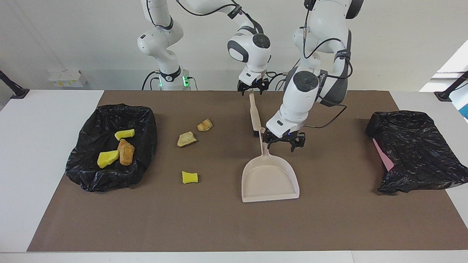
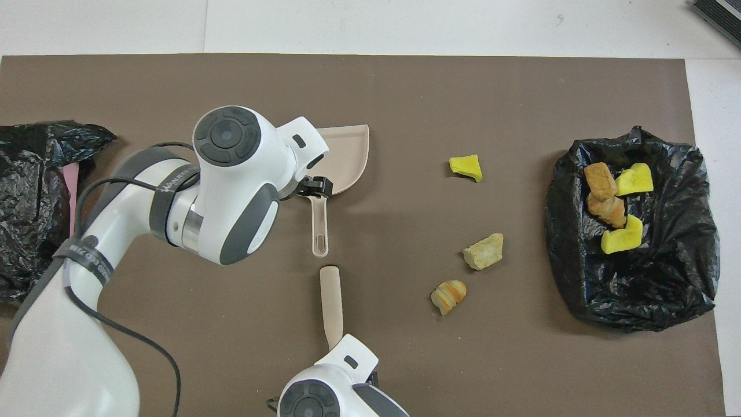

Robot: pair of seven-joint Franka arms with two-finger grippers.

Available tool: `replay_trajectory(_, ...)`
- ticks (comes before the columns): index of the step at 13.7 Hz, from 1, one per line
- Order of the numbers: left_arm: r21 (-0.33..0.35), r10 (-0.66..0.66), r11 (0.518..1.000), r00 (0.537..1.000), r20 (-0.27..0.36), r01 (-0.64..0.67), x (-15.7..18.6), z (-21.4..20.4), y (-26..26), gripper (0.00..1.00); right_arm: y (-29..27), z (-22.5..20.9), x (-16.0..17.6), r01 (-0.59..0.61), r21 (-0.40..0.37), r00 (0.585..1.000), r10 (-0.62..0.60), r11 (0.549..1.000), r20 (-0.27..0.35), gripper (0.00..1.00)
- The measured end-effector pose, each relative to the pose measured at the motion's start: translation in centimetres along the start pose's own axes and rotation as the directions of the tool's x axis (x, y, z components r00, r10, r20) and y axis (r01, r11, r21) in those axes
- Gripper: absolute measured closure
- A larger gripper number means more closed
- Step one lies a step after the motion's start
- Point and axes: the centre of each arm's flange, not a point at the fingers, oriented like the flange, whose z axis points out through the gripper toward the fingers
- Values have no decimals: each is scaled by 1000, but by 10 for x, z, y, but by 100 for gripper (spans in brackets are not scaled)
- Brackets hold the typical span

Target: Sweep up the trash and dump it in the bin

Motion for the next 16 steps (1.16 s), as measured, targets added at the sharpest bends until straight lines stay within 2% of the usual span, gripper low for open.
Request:
replay_trajectory(3,11,12,1000,999,42,-12,-25,36,32,0,3,0,3,-7,1,1000,7,1000,0,4)
replay_trajectory(5,20,21,1000,997,71,-23,-34,61,44,0,3,-1,4,-14,5,1000,14,1000,-4,30)
replay_trajectory(6,22,21,999,997,77,-23,-34,65,44,0,3,-1,4,-22,6,1000,22,1000,-4,37)
replay_trajectory(7,24,16,1000,997,78,-18,-32,64,41,0,3,-2,4,-24,6,1000,24,1000,-5,38)
replay_trajectory(8,27,10,1000,997,82,-12,-30,61,38,0,3,-2,4,-28,7,1000,28,1000,-6,46)
replay_trajectory(9,31,5,999,996,87,-8,-28,57,36,1,2,-4,4,-41,9,999,41,999,-7,60)
replay_trajectory(10,33,4,999,996,90,-7,-27,53,35,10,2,-5,3,-57,12,998,57,998,-9,71)
replay_trajectory(11,35,4,999,995,95,-7,-27,51,35,22,1,-5,3,-65,13,998,65,998,-11,74)
replay_trajectory(12,37,4,999,995,98,-7,-27,48,35,33,1,-6,2,-68,14,998,68,998,-11,74)
replay_trajectory(13,37,4,999,995,98,-7,-26,45,36,34,1,-8,2,-73,17,997,74,997,-13,74)
replay_trajectory(16,36,5,999,996,93,-8,-24,41,35,67,4,-25,1,-93,36,995,94,995,-31,74)
